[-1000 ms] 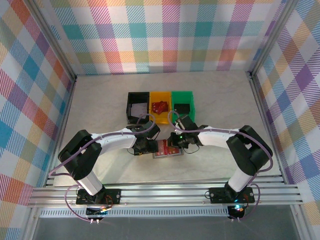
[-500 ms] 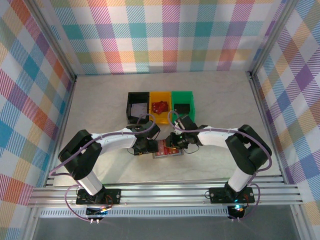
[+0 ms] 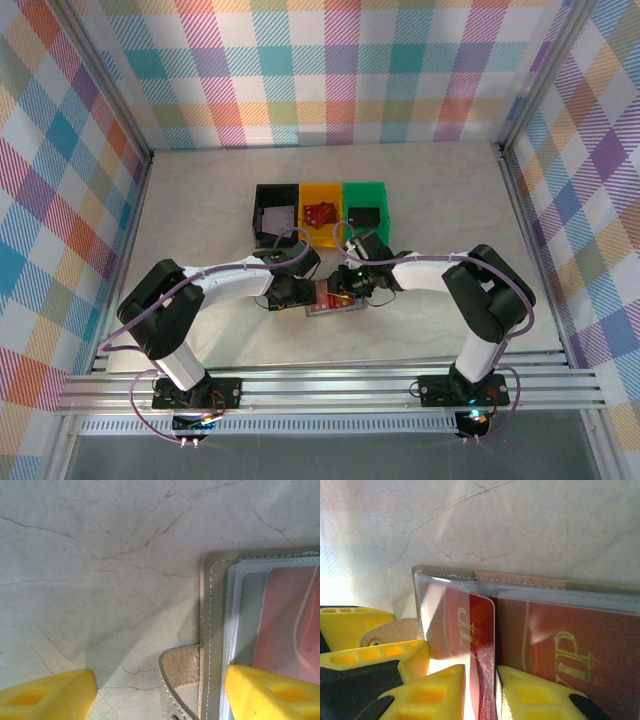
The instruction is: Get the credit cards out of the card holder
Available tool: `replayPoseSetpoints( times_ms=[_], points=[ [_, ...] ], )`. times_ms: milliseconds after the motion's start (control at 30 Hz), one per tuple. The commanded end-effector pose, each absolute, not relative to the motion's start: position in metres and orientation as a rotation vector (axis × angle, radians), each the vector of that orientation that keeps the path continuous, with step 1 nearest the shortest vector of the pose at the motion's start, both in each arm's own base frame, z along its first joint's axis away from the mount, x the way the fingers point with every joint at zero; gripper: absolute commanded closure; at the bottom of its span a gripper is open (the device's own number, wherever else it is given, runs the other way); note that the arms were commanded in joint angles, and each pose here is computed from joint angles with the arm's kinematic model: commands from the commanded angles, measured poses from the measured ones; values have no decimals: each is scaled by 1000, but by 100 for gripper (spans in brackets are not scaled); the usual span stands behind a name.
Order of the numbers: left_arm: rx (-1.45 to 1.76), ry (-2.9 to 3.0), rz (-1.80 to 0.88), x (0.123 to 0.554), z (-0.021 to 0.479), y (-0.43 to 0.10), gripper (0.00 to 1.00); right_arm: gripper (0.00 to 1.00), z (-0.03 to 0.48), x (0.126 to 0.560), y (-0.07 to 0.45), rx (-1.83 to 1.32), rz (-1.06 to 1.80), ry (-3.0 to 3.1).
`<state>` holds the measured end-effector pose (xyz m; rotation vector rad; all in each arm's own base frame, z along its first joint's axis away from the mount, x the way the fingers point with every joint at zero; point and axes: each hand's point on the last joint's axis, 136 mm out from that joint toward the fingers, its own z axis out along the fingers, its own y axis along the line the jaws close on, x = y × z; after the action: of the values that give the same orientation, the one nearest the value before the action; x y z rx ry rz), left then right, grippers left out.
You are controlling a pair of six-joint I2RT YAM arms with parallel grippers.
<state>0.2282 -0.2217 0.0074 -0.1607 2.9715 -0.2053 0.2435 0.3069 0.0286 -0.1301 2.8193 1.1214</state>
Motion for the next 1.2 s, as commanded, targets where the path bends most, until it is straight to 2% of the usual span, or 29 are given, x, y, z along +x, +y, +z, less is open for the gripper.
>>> replayPoseSetpoints(
  times_ms=[0,267,700,1167],
  points=[
    [-120,3124,-313,195,-54,-241,29,77,21,241,309,-165,1160,2795],
    [-120,3128,-312,194,-57,-241,29,82,27,235,314,-210,1239,2762],
    [-117,3137,-312,193,-59,-242,29,82,44,229,325,-296,1382,2679],
    [-109,3140,-298,193,-59,-241,29,96,50,227,326,-319,1406,2656]
  ],
)
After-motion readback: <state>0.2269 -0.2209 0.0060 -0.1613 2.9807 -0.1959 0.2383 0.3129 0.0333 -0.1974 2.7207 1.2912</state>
